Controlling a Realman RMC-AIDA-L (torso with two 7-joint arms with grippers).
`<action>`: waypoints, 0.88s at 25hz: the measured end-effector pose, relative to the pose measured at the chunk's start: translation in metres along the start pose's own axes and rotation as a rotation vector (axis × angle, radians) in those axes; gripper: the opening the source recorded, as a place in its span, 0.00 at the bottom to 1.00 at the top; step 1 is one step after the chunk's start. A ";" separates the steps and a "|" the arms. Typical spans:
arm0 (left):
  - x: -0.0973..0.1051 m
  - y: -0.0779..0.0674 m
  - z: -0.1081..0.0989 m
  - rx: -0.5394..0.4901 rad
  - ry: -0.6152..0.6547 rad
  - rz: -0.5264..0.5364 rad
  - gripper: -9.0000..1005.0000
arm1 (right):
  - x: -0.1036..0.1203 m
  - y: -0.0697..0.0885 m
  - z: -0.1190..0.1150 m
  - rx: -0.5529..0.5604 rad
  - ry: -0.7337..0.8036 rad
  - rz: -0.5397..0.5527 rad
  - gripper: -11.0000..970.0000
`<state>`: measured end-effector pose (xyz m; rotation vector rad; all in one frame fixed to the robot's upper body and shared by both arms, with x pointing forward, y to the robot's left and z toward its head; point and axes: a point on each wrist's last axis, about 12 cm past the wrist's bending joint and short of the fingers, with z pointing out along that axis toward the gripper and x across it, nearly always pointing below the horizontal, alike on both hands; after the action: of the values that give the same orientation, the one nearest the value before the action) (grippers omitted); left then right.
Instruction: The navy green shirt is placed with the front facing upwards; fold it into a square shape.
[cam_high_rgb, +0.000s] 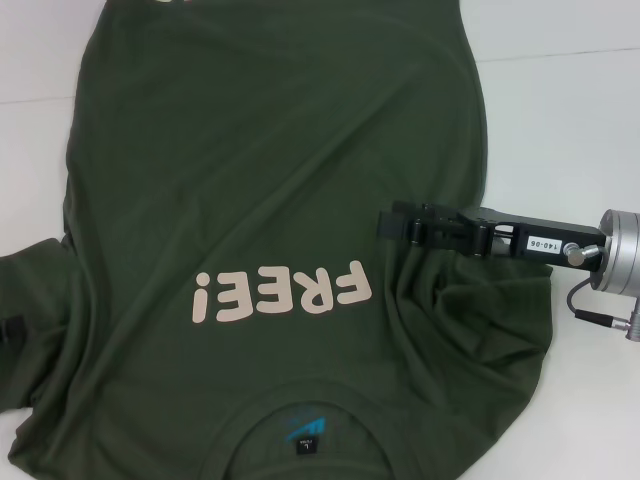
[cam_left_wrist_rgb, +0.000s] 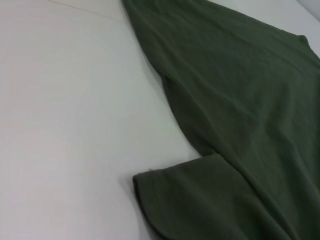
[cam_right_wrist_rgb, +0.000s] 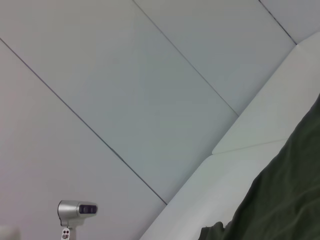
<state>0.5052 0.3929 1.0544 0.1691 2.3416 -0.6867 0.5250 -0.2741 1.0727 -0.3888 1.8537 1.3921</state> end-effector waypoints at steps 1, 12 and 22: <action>0.000 -0.001 0.001 0.003 0.003 0.003 0.87 | 0.000 0.000 0.000 0.000 0.000 0.000 0.94; -0.001 -0.007 0.007 0.031 0.029 0.023 0.82 | 0.001 0.000 -0.001 0.000 -0.002 0.002 0.94; -0.002 -0.006 0.006 0.025 0.015 0.007 0.80 | 0.001 0.001 -0.001 -0.002 -0.007 0.003 0.94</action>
<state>0.5089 0.3851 1.0545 0.1936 2.3461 -0.7145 0.5234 -0.2750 1.0725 -0.3818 1.8482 1.3958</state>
